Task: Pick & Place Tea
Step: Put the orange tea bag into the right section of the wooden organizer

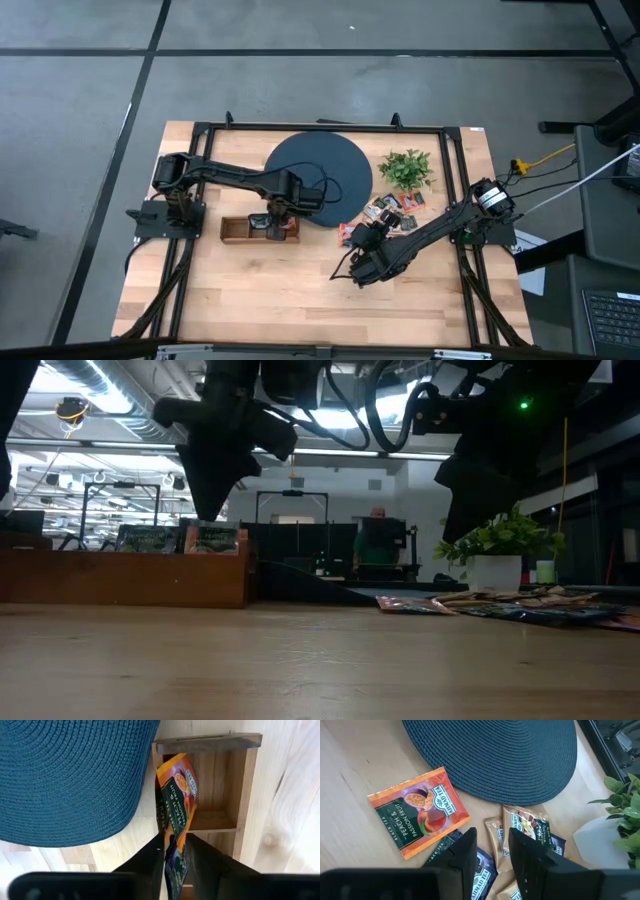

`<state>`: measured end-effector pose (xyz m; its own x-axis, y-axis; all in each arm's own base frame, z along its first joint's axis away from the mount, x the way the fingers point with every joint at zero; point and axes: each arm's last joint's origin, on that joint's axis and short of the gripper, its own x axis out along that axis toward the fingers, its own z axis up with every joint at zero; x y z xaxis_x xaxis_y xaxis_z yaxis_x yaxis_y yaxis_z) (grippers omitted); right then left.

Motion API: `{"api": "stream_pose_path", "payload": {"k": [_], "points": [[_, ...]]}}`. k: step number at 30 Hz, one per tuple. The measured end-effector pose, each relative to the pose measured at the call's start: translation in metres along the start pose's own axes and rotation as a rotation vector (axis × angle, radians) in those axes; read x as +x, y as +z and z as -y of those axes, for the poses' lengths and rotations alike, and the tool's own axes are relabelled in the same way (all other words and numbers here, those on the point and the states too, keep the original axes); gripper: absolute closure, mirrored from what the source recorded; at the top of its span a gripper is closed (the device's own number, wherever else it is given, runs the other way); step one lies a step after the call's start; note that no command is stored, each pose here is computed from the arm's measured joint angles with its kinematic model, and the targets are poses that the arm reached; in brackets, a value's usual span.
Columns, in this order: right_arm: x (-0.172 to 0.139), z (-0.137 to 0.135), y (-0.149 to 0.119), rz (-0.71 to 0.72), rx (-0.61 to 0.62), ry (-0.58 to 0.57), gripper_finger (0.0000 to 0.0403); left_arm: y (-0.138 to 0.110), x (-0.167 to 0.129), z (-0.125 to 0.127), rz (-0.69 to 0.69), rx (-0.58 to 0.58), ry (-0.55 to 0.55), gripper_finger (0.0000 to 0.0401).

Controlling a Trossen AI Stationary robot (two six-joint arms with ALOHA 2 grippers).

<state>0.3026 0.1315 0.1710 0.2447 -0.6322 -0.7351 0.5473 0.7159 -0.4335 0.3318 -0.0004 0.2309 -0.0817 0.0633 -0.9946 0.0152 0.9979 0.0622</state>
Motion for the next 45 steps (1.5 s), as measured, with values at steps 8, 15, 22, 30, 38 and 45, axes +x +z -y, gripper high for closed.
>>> {"api": "stream_pose_path", "payload": {"k": [8, 15, 22, 30, 38, 45], "points": [[0.000, -0.003, 0.002, 0.017, 0.024, 0.020, 0.0287, -0.002, -0.004, 0.003, 0.020, -0.100, 0.001, 0.0307], [-0.001, -0.012, 0.008, 0.069, 0.045, 0.097, 0.0287, -0.005, -0.017, 0.028, 0.099, -0.090, -0.006, 0.0319], [0.005, -0.010, 0.014, 0.047, 0.122, 0.117, 0.0287, 0.000, -0.026, 0.091, 0.473, 0.089, -0.033, 0.0324], [0.019, -0.008, 0.022, -0.022, 0.144, 0.144, 0.0287, -0.009, -0.003, 0.144, 0.682, 0.158, -0.042, 0.0324], [0.064, -0.005, 0.009, -0.100, 0.188, 0.289, 0.0287, -0.019, 0.036, 0.162, 0.842, 0.046, -0.068, 0.0326], [0.072, -0.002, 0.009, -0.164, 0.255, 0.355, 0.0287, -0.021, 0.046, 0.159, 0.931, -0.047, 0.021, 0.0327]]}}
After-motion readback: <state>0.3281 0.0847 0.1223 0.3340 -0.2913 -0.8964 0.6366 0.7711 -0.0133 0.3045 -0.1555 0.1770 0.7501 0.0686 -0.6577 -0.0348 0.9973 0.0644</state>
